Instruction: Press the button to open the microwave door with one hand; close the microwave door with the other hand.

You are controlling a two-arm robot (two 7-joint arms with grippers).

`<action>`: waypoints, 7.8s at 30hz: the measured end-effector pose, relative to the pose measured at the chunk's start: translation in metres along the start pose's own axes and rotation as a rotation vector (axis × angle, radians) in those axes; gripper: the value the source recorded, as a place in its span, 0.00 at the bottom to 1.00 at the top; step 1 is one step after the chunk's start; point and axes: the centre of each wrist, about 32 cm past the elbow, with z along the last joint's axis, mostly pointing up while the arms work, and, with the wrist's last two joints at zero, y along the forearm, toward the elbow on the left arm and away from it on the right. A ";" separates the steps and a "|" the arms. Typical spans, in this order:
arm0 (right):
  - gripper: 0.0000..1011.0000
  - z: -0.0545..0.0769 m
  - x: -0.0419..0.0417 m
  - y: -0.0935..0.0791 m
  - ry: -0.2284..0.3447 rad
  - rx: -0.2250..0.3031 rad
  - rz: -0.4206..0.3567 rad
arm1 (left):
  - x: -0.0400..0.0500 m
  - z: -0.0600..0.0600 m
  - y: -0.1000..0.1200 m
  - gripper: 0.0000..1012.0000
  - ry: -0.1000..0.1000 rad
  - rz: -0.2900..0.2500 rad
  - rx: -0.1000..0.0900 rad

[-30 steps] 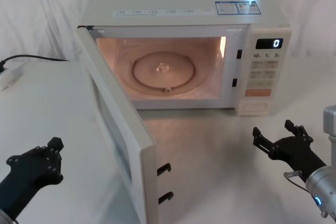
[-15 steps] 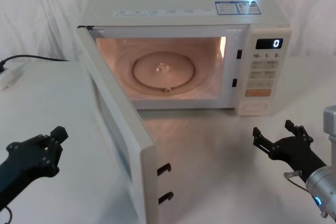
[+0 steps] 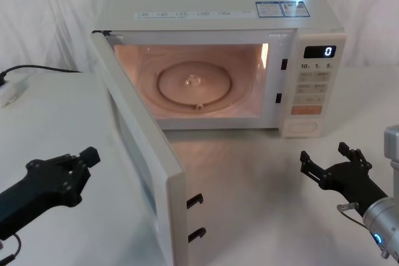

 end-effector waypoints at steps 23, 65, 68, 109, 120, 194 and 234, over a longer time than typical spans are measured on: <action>0.99 0.000 0.0000 0.000 0.000 0.000 0.000 | -0.0059 0.011 -0.032 0.00 -0.106 -0.035 -0.001; 0.99 0.000 0.0000 0.000 0.000 0.000 0.000 | 0.0043 0.011 -0.103 0.00 -0.089 -0.079 -0.041; 0.99 0.000 0.0000 0.000 0.000 0.000 0.000 | 0.0048 0.012 -0.110 0.00 -0.086 -0.084 -0.034; 0.99 0.000 0.0000 0.000 0.000 0.000 0.000 | 0.0060 0.019 -0.190 0.00 -0.138 -0.048 -0.016; 0.99 0.000 0.0000 0.000 0.000 0.000 0.000 | 0.0034 0.018 -0.206 0.00 -0.154 -0.031 -0.025; 0.99 0.000 0.0000 0.000 0.000 0.000 0.000 | -0.0083 0.025 -0.275 0.00 -0.207 0.058 -0.037; 0.99 0.000 0.0000 0.000 0.000 0.000 0.000 | -0.0301 0.027 -0.211 0.00 -0.174 0.217 -0.102</action>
